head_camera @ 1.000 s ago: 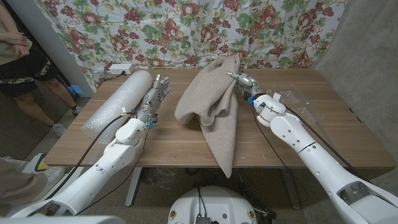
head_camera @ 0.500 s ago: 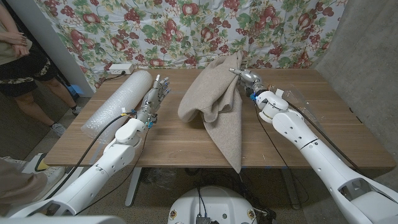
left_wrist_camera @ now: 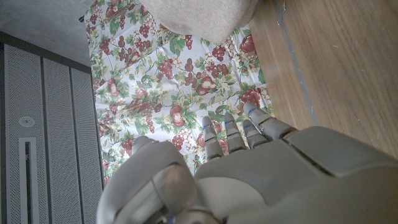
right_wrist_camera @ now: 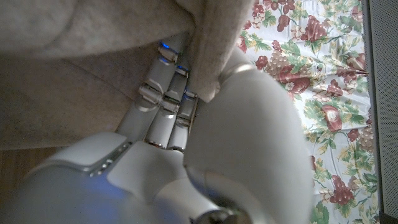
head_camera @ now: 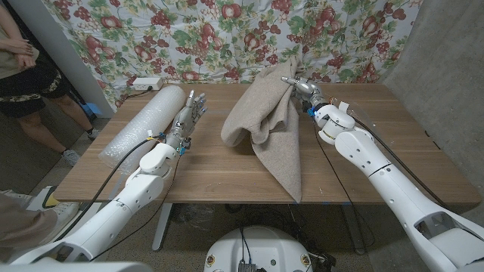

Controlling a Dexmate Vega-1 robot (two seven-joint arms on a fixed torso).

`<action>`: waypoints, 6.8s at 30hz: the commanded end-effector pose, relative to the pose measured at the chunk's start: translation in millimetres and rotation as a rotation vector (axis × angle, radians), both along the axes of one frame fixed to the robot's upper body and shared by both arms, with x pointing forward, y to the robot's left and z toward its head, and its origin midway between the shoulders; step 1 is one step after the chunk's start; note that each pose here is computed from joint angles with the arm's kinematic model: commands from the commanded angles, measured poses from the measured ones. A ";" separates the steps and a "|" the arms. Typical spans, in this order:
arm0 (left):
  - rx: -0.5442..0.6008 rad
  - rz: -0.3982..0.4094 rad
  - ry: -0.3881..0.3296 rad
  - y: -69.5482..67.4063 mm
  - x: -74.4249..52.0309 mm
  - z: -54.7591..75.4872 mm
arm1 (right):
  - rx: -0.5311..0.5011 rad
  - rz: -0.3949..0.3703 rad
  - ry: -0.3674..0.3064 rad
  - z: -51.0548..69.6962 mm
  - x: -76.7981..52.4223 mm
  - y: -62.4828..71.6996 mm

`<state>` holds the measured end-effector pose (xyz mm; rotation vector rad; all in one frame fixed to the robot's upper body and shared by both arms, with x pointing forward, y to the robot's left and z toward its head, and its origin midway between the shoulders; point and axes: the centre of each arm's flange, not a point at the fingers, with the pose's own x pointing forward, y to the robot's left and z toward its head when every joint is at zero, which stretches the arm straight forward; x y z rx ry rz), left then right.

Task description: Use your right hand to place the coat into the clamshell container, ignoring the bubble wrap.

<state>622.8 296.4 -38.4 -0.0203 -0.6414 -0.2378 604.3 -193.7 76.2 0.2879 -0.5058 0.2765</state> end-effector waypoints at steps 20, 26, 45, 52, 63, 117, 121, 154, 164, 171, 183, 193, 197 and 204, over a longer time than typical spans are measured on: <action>-0.006 -0.008 -0.018 -2.1 -2.6 3.4 | -0.009 -0.042 -0.056 34.4 -20.3 -21.1; -0.008 -0.003 -0.019 -1.6 -3.8 2.4 | -0.010 -0.048 -0.070 42.3 -24.7 -26.6; -0.009 -0.004 -0.016 -7.1 -6.5 -1.2 | -0.026 -0.067 -0.101 63.0 -33.7 -40.4; -0.008 -0.007 -0.017 -9.8 -6.1 -1.0 | -0.027 -0.074 -0.109 68.1 -35.1 -44.2; -0.008 -0.014 -0.021 -14.4 -5.2 0.3 | -0.031 -0.090 -0.129 78.5 -41.1 -52.3; -0.005 -0.021 -0.034 -16.3 -7.8 2.5 | -0.074 -0.164 -0.219 140.0 -70.2 -76.4; -0.004 -0.022 -0.033 -16.3 -7.6 2.2 | -0.079 -0.174 -0.225 143.2 -72.7 -79.5; 0.005 -0.015 -0.023 -16.8 -6.9 3.6 | -0.090 -0.225 -0.226 155.4 -74.3 -107.1; 0.013 -0.017 -0.022 -19.0 -6.2 6.1 | -0.069 -0.256 -0.213 149.7 -77.8 -125.6; 0.014 -0.015 -0.021 -19.7 -7.2 6.1 | -0.061 -0.263 -0.209 148.5 -79.2 -132.7; 0.011 -0.013 -0.018 -17.3 -8.4 4.5 | -0.040 -0.271 -0.200 151.1 -79.5 -142.7; 0.010 -0.011 -0.019 -14.8 -9.7 3.5 | -0.032 -0.277 -0.198 154.5 -80.2 -148.6; 0.009 -0.008 -0.018 -13.5 -10.9 2.9 | -0.022 -0.274 -0.188 152.5 -78.2 -151.3; 0.012 -0.008 -0.016 -13.4 -11.7 2.3 | -0.004 -0.281 -0.176 150.0 -77.3 -158.6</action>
